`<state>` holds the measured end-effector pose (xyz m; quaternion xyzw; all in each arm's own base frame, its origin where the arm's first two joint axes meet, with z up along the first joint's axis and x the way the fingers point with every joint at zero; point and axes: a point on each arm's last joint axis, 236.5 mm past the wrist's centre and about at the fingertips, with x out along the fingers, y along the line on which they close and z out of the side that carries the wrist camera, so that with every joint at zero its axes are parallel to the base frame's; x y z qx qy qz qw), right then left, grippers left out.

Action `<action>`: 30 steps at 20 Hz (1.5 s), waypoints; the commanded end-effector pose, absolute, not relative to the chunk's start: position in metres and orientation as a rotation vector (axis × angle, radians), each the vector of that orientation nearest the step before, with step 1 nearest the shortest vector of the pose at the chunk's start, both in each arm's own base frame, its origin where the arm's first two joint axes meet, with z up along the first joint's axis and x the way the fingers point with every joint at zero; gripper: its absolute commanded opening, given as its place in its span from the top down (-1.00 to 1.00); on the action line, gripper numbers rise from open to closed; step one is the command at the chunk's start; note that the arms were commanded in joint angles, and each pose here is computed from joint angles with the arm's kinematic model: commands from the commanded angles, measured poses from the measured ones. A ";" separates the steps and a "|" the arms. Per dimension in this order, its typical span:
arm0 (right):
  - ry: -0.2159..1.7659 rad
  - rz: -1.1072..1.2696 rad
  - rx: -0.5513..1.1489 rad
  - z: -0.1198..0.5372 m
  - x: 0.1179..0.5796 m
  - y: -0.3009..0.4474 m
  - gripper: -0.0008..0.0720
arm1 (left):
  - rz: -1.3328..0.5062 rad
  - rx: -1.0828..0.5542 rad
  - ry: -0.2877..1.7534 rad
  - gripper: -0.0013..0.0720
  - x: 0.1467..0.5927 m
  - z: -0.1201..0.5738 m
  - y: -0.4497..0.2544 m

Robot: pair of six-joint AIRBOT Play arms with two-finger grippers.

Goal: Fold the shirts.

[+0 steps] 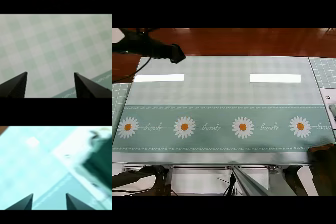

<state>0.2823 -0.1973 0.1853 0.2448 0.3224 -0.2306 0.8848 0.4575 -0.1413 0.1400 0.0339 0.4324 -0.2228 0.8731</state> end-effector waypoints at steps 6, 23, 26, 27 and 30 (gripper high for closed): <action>1.046 -0.085 0.085 0.086 0.371 -0.078 -0.70 | -0.265 0.208 1.027 -0.86 0.428 0.118 -0.161; 1.150 0.095 0.013 0.055 0.378 -0.006 -0.70 | -0.252 0.237 1.124 -0.97 0.420 0.087 -0.152; 1.150 0.095 0.013 0.056 0.378 -0.006 -0.70 | -0.253 0.238 1.124 -0.97 0.420 0.087 -0.152; 1.150 0.095 0.013 0.056 0.378 -0.006 -0.70 | -0.253 0.238 1.124 -0.97 0.420 0.087 -0.152; 1.150 0.095 0.013 0.056 0.378 -0.006 -0.70 | -0.253 0.238 1.125 -0.97 0.420 0.087 -0.152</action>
